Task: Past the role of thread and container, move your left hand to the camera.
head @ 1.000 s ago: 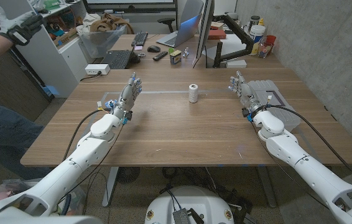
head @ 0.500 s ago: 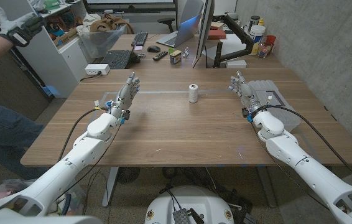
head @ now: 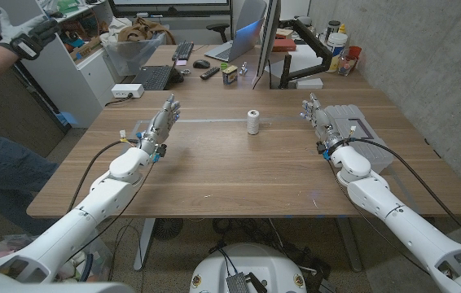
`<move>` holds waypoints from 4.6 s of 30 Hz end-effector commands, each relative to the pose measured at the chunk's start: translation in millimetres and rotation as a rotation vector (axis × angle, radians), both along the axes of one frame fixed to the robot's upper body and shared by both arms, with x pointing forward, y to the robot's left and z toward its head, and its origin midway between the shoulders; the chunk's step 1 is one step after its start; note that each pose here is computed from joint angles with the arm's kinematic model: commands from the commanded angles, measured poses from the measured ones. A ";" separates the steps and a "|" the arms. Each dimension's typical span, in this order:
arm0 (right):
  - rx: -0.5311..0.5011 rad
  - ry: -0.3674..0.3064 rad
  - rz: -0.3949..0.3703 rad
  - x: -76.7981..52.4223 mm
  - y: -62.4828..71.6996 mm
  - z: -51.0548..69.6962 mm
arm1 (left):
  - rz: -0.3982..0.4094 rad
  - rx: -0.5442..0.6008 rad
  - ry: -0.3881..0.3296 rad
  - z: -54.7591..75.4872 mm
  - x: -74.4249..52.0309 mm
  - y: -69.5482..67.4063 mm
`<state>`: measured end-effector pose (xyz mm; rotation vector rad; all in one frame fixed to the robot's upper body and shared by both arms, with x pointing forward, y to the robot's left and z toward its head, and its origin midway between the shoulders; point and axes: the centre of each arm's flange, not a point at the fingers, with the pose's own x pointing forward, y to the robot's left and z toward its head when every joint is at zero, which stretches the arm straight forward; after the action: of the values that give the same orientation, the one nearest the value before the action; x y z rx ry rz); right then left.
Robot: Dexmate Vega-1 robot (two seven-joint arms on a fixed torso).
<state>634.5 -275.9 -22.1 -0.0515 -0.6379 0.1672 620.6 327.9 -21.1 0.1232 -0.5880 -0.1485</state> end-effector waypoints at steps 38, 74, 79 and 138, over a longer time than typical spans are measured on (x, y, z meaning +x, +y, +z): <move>0.008 -0.004 0.004 12.5 7.9 7.4 | 0.097 0.088 -0.024 11.1 -26.0 54.4; 0.011 -0.024 -0.018 7.2 -0.9 10.1 | 0.195 0.175 -0.028 22.9 -43.5 76.5; 0.013 -0.025 -0.022 5.7 -2.4 9.1 | 0.214 0.206 -0.022 25.8 -46.3 79.5; 0.033 -0.039 -0.052 5.9 -6.9 9.6 | 0.456 0.464 -0.002 65.1 -65.4 118.2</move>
<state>641.0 -279.4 -13.8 -0.0407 -0.6711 0.1151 557.5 441.3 38.9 0.6196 -0.5331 0.1220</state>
